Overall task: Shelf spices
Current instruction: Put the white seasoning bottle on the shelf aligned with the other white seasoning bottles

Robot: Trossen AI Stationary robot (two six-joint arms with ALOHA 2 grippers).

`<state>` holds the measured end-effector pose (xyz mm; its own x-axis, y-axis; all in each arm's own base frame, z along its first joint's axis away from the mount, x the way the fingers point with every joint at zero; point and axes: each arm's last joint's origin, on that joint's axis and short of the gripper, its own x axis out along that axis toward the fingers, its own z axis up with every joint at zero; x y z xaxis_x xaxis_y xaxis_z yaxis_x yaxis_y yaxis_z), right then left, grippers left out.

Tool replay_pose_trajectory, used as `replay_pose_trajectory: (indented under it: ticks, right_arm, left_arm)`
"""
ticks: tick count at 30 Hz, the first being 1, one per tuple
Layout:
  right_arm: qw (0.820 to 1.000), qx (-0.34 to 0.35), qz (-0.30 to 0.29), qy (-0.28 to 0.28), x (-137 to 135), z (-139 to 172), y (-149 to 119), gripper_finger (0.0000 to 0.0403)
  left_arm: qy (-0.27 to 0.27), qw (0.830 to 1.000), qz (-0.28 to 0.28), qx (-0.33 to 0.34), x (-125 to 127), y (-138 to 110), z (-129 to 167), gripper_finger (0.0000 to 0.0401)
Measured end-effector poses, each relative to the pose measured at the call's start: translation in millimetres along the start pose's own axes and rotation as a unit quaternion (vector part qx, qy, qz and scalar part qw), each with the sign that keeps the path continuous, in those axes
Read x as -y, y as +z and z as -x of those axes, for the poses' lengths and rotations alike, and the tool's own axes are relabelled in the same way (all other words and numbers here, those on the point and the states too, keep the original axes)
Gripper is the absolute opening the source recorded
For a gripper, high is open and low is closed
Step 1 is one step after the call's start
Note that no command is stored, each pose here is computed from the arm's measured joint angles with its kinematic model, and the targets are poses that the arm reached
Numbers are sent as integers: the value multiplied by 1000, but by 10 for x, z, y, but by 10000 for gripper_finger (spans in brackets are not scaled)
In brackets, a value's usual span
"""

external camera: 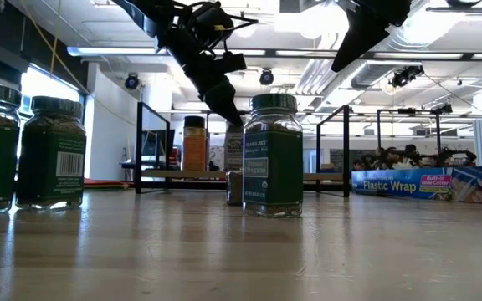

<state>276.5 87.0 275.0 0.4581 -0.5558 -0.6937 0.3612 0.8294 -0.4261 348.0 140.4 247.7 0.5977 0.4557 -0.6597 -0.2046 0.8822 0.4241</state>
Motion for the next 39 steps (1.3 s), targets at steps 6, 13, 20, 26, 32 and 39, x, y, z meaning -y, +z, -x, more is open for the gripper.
replay_pose_trajectory:
  ticks: [6,13,20,26,32,39]
  right_arm:
    - [1000,1,-1,0,-2,-1,2,16]
    - [1000,2,-2,1,-3,-1,4,16]
    - [1000,22,8,8,13,-45,86,16]
    - [993,66,77,56,194,-273,362,16]
    - [982,136,61,114,620,-734,681,18]
    - [961,190,38,197,1035,-1298,798,88]
  left_arm:
    - [2,1000,-3,0,-6,0,-1,237]
    - [8,1000,4,-3,-68,-26,-14,271]
    - [23,1000,-8,8,-46,49,122,284]
    - [92,996,-15,12,83,242,690,284]
    - [140,990,29,-7,340,157,1511,282]
    - [104,986,132,-10,670,-198,2031,280]
